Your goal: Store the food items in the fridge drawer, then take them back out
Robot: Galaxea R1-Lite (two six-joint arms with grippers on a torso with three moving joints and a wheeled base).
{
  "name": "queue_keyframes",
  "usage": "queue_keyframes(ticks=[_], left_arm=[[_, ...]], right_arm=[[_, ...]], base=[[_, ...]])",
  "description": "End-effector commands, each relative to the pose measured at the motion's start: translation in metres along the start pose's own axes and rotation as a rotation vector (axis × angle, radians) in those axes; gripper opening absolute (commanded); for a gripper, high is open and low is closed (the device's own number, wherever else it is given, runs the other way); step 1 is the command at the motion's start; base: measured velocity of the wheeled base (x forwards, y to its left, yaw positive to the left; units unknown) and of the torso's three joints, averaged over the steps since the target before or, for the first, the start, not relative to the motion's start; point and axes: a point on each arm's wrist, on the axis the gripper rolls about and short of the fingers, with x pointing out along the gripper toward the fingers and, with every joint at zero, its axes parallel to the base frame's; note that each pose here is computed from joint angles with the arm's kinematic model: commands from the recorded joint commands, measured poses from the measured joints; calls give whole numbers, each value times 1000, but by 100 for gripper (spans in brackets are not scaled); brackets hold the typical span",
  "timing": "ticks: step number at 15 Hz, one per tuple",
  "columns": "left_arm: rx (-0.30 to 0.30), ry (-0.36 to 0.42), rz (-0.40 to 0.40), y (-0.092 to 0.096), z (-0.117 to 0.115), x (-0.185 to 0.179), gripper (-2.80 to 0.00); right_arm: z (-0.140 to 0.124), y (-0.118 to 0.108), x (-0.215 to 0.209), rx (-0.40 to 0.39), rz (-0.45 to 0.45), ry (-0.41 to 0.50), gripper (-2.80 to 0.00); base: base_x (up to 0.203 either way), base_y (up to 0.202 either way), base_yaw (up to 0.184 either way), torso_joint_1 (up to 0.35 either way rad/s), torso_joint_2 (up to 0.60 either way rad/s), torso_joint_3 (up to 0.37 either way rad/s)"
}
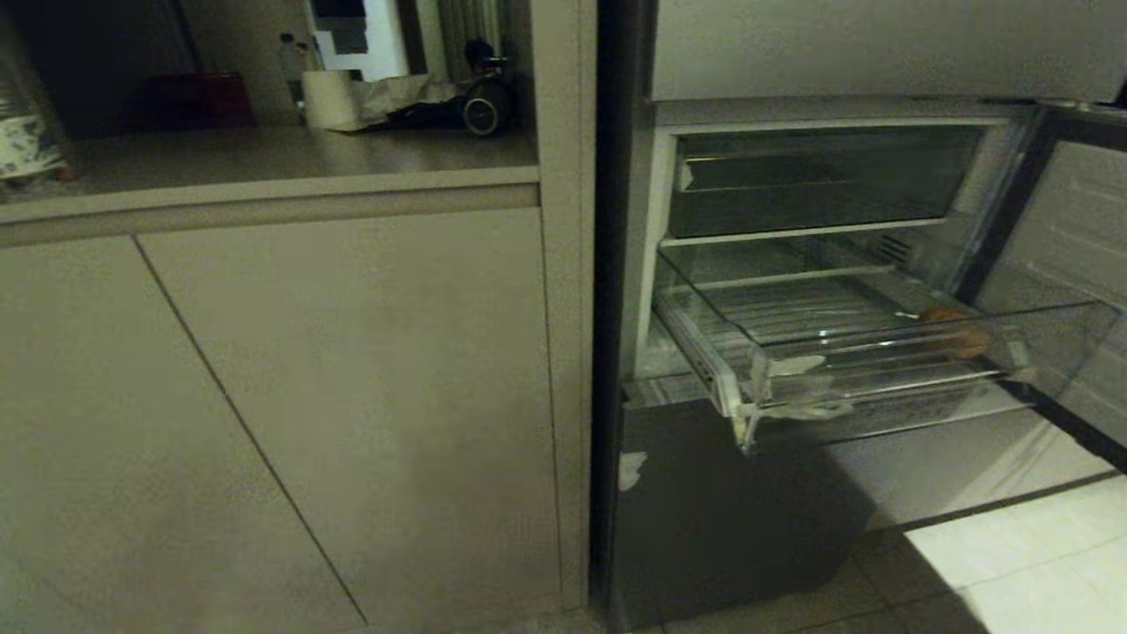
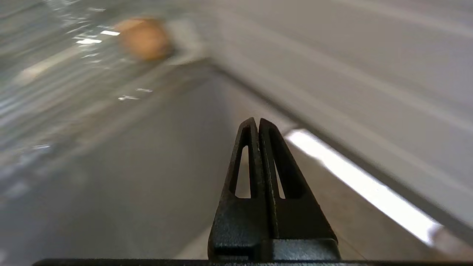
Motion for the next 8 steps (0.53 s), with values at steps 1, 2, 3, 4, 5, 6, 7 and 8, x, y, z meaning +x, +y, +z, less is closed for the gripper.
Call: queue_keyframes(ticks=[1,2,3,4,5,6,7,8], left_arm=[[0,1,0,0,0,0,-280],[0,1,0,0,0,0,-280],[0,1,0,0,0,0,-280],[0,1,0,0,0,0,-280],[0,1,0,0,0,0,-280],[0,1,0,0,0,0,-280],[0,1,0,0,0,0,-280],[0,1,0,0,0,0,-280]], right_arm=[[1,0,0,-37,4,-8,-280],[2,0,0,-59,4,-10,-280],[2,1,0,-78,8,-15,-280],[4,3,1,-100,22,-28,-280],[4,7,1,-117,44,-42,-280],[8,14,-2,-139,72,-74,-280],[11,21,-7,-156,102,-107,-280],[14,30,-15,-173,141,-145,-280]], base=[[-1,-8,179,6,4,2],[1,-5,179,2,2,2],[2,-8,171,2,4,5],[2,-5,180,-1,6,-1],[2,-8,160,2,4,2],[0,-5,129,4,2,6],[-1,-7,92,2,1,2],[0,0,0,0,0,0]])
